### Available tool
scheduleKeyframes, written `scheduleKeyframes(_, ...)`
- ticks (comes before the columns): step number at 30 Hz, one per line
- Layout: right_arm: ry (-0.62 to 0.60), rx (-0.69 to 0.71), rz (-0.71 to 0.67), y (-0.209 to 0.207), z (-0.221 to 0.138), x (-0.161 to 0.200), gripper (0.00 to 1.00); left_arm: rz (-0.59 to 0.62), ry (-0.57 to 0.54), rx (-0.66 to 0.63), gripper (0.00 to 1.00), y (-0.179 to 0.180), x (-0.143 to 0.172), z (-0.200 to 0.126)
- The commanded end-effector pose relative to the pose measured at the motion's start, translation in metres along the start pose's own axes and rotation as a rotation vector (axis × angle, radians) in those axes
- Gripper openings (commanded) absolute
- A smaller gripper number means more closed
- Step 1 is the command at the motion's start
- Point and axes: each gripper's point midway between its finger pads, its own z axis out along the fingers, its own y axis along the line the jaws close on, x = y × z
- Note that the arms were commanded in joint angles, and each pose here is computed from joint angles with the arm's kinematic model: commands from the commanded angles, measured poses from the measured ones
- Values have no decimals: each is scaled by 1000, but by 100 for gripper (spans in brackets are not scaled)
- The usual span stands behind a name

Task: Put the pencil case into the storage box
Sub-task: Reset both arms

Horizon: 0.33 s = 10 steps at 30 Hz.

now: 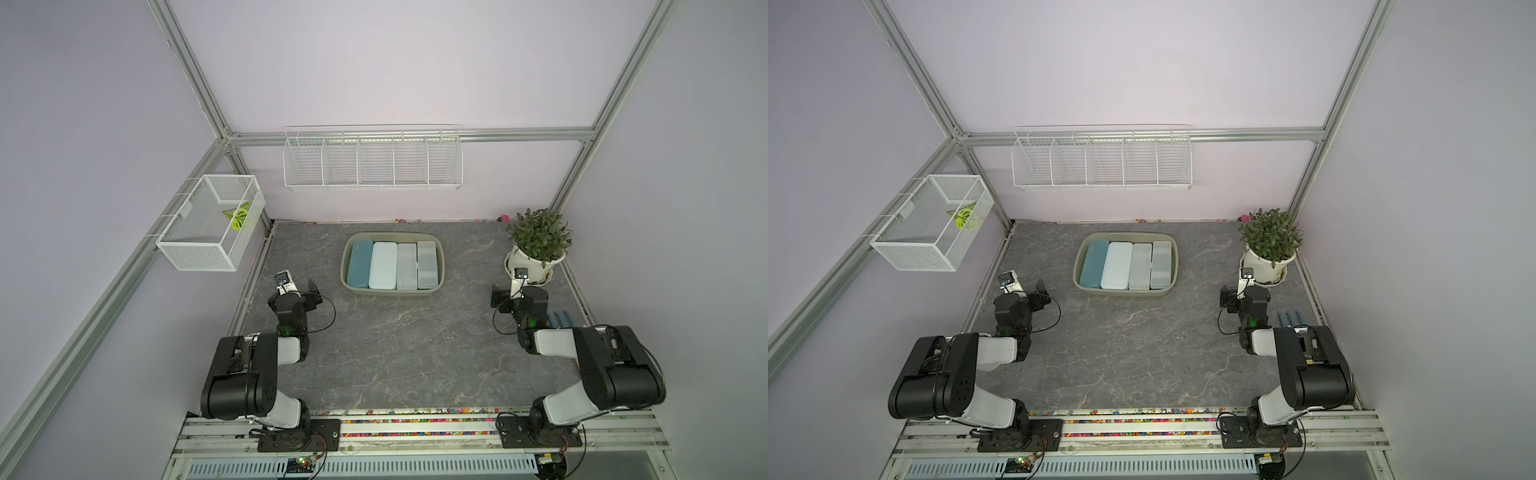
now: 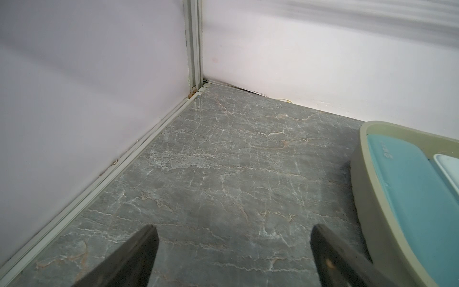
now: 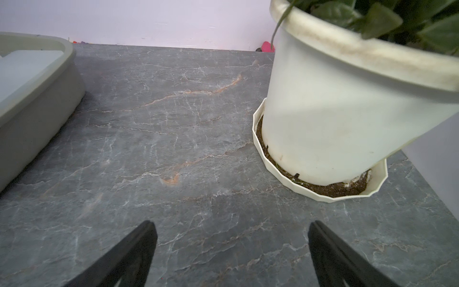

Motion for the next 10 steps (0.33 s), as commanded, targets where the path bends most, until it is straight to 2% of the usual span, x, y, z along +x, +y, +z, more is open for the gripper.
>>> scheduleKeyframes(1,-24,-1,-3,0,-1,-10,99,13,-23,15,100,-4,-8,0)
scheduleKeyframes(10,-19,-1,-3,0,0,-10,99,14,-24,15,100,-4,-9,0)
